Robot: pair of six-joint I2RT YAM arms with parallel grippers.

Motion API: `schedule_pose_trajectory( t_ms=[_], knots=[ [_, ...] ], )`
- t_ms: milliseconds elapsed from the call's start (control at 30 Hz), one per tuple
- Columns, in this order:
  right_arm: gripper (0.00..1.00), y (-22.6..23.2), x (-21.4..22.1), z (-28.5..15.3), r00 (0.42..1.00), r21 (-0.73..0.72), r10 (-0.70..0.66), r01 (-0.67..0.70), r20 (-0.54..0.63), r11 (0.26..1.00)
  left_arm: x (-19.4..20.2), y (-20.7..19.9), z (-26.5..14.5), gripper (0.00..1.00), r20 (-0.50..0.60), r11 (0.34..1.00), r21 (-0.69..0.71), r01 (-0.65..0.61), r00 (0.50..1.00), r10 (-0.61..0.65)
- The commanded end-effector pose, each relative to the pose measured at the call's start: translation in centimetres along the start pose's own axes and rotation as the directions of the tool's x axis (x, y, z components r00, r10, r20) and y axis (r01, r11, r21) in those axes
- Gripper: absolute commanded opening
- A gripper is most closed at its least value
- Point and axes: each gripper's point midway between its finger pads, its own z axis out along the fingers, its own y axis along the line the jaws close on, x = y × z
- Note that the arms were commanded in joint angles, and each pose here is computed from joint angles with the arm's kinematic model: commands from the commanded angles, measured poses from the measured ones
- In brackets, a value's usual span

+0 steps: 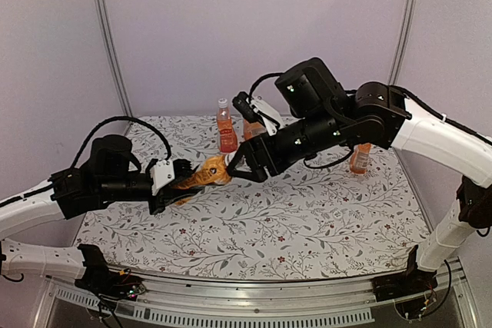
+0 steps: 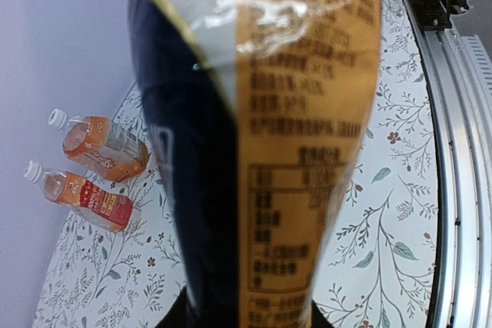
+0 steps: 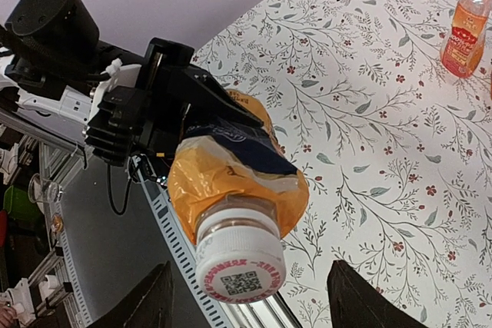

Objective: Unscrew the bottle caps

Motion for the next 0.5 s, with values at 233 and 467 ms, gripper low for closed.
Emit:
schedule_pose_trajectory(
  t_ms=[233,467],
  knots=[
    [0.48,0.4,-2.4,-0.6,0.997,0.013,-0.049,0.048,0.062,0.999,0.0,0.0,0.2,0.15,0.006,1.000,0.007,-0.017,1.000,0.016],
    [0.47,1.0,-1.7,0.3,0.999,-0.029,-0.045,0.046,0.023,0.999,0.0,0.1,0.1,0.15,0.003,1.000,0.003,-0.021,1.000,0.021]
  ],
)
